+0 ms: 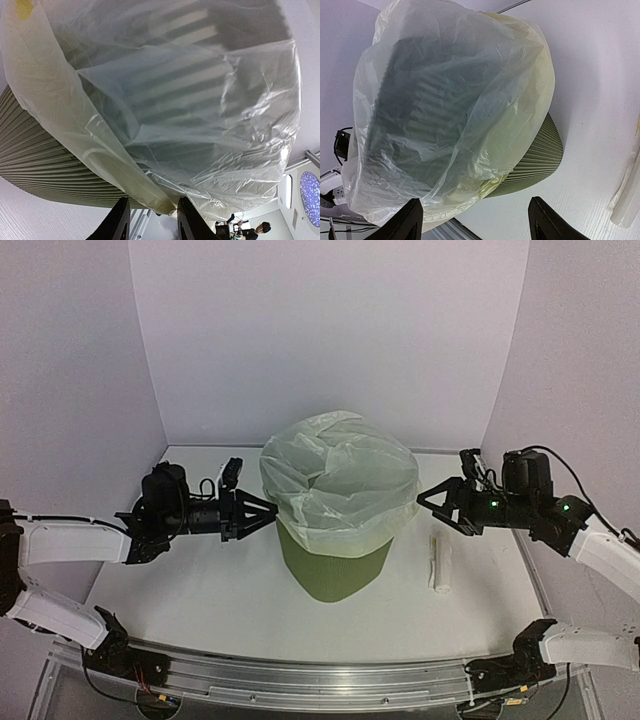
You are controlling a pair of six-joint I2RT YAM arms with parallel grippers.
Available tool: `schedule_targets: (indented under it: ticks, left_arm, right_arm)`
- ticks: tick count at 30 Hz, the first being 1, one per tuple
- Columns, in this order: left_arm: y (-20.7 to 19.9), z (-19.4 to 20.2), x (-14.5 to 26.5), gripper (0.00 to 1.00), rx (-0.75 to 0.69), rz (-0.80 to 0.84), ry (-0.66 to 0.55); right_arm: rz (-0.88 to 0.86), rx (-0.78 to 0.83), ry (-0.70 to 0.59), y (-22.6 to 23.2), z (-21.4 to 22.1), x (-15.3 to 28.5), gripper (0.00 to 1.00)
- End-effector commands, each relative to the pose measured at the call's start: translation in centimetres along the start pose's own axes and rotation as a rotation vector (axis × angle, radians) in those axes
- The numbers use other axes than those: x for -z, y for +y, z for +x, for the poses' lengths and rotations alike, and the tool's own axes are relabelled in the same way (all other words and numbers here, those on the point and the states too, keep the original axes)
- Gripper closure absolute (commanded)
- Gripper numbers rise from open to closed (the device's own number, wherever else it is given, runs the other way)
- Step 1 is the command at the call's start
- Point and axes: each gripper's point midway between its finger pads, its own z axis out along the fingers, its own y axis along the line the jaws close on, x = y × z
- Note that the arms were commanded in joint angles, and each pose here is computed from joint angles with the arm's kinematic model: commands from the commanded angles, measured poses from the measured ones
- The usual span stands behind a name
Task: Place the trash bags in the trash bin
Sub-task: Place the trash bag in the trash bin.
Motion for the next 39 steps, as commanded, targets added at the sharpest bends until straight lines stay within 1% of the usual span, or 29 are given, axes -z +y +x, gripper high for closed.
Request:
schedule_targets:
  ticks: [1, 3, 5, 6, 10, 13, 18, 24, 25, 26, 27, 28, 30, 31, 32, 34, 36, 37, 39]
  left_arm:
    - [-2.8, -1.1, -0.4, 0.71, -0.019, 0.085, -0.009]
    - [-2.5, -1.2, -0.6, 0.80, -0.005, 0.072, -0.010]
    - [-1.7, -1.3, -0.8, 0.96, 0.012, 0.035, -0.012]
    - [-1.1, -1.3, -0.9, 0.99, 0.022, 0.012, -0.012]
    - [1.5, -1.0, -1.3, 1.00, 0.042, -0.101, -0.007]
    - [3.0, -0.5, -1.3, 1.00, 0.027, -0.162, 0.006]
    - [4.1, -0.7, -1.4, 1.00, -0.028, -0.221, 0.008]
    - [4.4, -1.1, -1.5, 1.00, -0.117, -0.260, 0.020]
    - [4.1, -1.2, -1.5, 0.97, -0.130, -0.258, 0.021]
    - [3.9, -1.4, -1.5, 0.90, -0.142, -0.256, 0.022]
    - [3.5, -1.5, -1.5, 0.79, -0.155, -0.255, 0.025]
    - [3.2, -1.9, -1.5, 0.71, -0.167, -0.262, 0.023]
    - [3.0, -2.8, -1.0, 0.66, -0.177, -0.321, 0.003]
    - [2.7, -3.4, -0.6, 0.56, -0.187, -0.352, -0.016]
    - [2.7, -3.9, 0.0, 0.46, -0.191, -0.394, -0.037]
    - [2.5, -5.1, 1.6, 0.33, -0.194, -0.486, -0.094]
    - [2.8, -6.5, 3.9, 0.11, -0.178, -0.618, -0.171]
    - [3.4, -7.3, 5.4, 0.06, -0.166, -0.717, -0.222]
    - [3.8, -8.6, 8.5, 0.02, -0.135, -0.879, -0.314]
  right_arm:
    - [0.004, 0.013, -0.009, -0.1, 0.0, 0.0, 0.29]
    - [0.006, 0.011, -0.008, -0.2, 0.0, -0.1, 0.29]
    - [0.015, 0.009, -0.011, -0.4, -0.1, -0.2, 0.29]
    - [0.020, 0.007, -0.013, -0.5, -0.1, -0.2, 0.29]
    - [0.041, -0.005, -0.013, -1.1, -0.1, -0.5, 0.29]
    - [0.063, -0.017, -0.020, -1.6, -0.2, -0.8, 0.29]
    - [0.086, -0.043, -0.018, -2.2, -0.3, -1.3, 0.29]
    - [0.079, -0.073, -0.083, -1.9, -1.3, -0.9, 0.30]
    - [0.074, -0.072, -0.088, -1.8, -1.4, -0.8, 0.30]
    - [0.069, -0.072, -0.093, -1.6, -1.5, -0.6, 0.31]
    - [0.063, -0.069, -0.097, -1.4, -1.6, -0.5, 0.31]
    - [0.057, -0.063, -0.105, -1.1, -1.8, -0.2, 0.31]
    - [0.042, -0.036, -0.125, -0.3, -2.4, 0.3, 0.31]
    - [0.029, -0.015, -0.137, 0.3, -2.9, 0.6, 0.31]
    - [0.021, 0.010, -0.143, 0.8, -3.2, 0.9, 0.31]
    - [0.002, 0.065, -0.149, 2.5, -4.1, 1.8, 0.31]
    - [0.005, 0.125, -0.146, 4.0, -5.1, 2.6, 0.31]
    - [0.004, 0.159, -0.153, 5.0, -6.0, 3.0, 0.31]
    - [0.021, 0.206, -0.135, 6.2, -7.0, 3.5, 0.31]
